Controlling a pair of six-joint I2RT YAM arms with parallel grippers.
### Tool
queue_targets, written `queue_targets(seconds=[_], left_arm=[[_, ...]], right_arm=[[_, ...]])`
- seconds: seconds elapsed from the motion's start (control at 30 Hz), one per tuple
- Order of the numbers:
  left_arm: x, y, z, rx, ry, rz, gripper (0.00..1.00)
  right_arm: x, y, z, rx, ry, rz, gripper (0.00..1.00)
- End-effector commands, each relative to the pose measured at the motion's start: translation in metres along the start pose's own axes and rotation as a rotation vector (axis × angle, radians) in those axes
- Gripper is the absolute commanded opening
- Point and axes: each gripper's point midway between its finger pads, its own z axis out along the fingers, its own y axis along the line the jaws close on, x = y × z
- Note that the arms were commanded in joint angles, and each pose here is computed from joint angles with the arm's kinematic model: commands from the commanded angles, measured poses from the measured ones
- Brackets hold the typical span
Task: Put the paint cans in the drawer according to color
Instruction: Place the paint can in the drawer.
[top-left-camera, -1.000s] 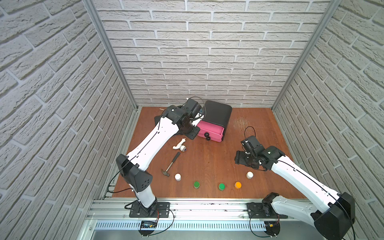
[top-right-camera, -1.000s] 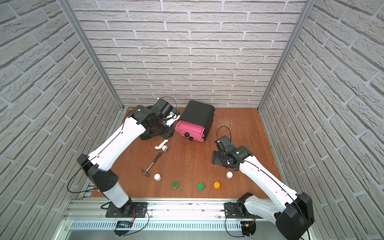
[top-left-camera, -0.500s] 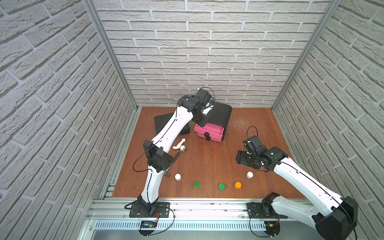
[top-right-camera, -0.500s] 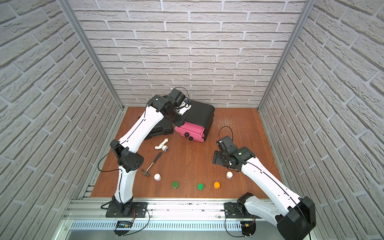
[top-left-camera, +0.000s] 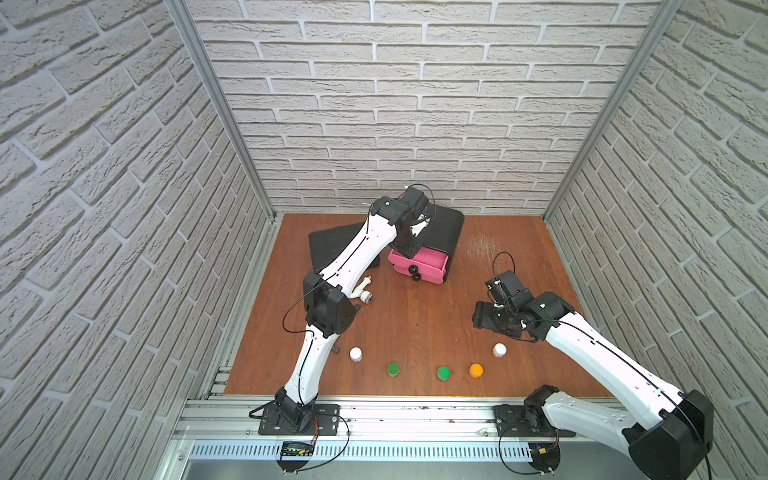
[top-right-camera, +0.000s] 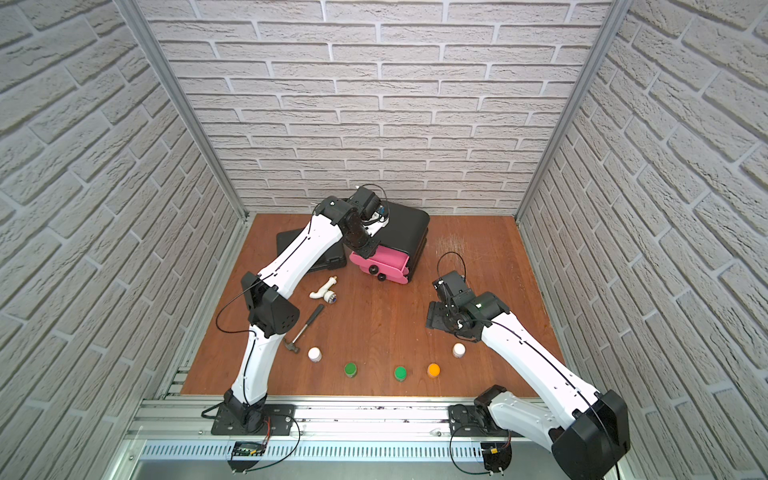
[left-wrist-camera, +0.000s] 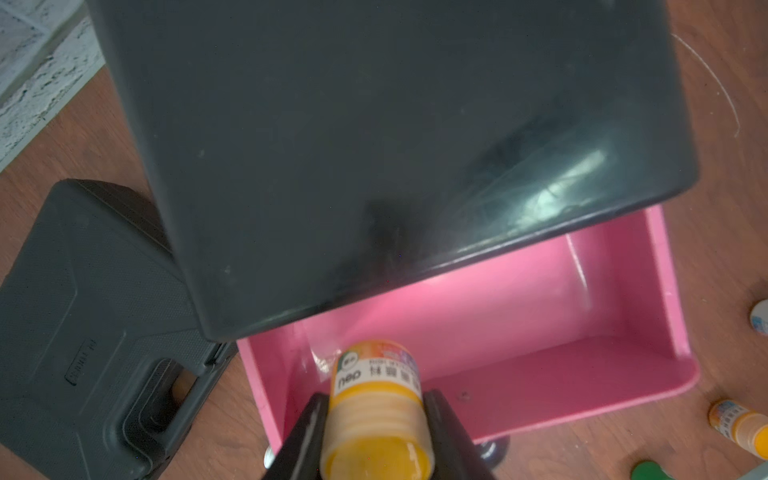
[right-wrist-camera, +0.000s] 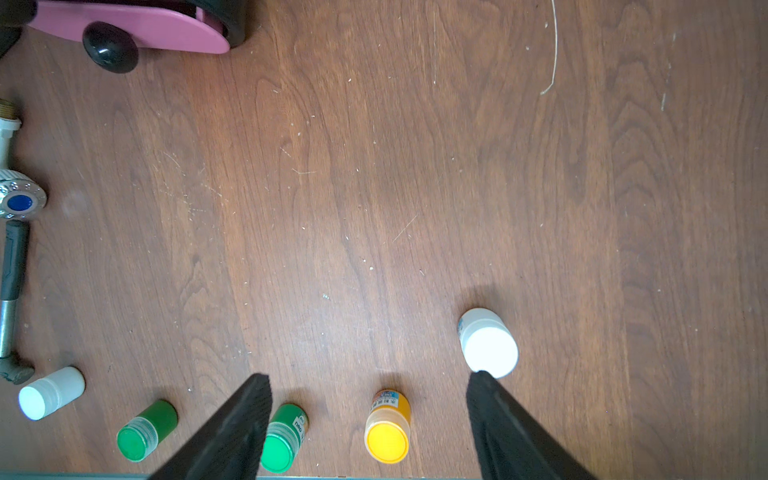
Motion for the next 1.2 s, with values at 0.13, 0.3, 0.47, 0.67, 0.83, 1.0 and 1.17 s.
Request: queue_targets(seconds=[0.13, 0.3, 0.47, 0.67, 0.83, 1.0, 1.17], left_arm=[[-0.004, -0.001, 0.011, -0.003, 0.0, -0.015, 0.31], [0.001, 0.001, 0.014, -0.014, 0.022, -0.014, 0.35], [-0.001, 0.002, 0.019, -0.014, 0.016, -0.017, 0.44], [-0.002, 0.005, 0.026, -0.013, 0.018, -0.026, 0.5], [-0.014, 0.006, 0.012, -0.015, -0.039, -0.048, 0.58], [-0.041, 0.0, -0.048, -0.022, -0.233, -0.082, 0.66], [-0.046, 0.003, -0.115, -0.015, -0.484, -0.219, 0.71]], right_arm=[[-0.007, -0.002, -0.008, 0.002, -0.025, 0.007, 0.78], [-0.006, -0.003, -0.008, 0.002, -0.027, 0.012, 0.78], [-0.007, -0.002, -0.008, -0.001, -0.022, 0.015, 0.78], [-0.007, -0.003, -0.01, 0.001, -0.028, 0.015, 0.78], [-0.007, -0.005, -0.012, 0.005, -0.03, 0.011, 0.78], [-0.007, -0.008, -0.016, 0.024, -0.023, -0.038, 0.78], [0.004, -0.008, -0.016, 0.032, 0.053, -0.123, 0.77]])
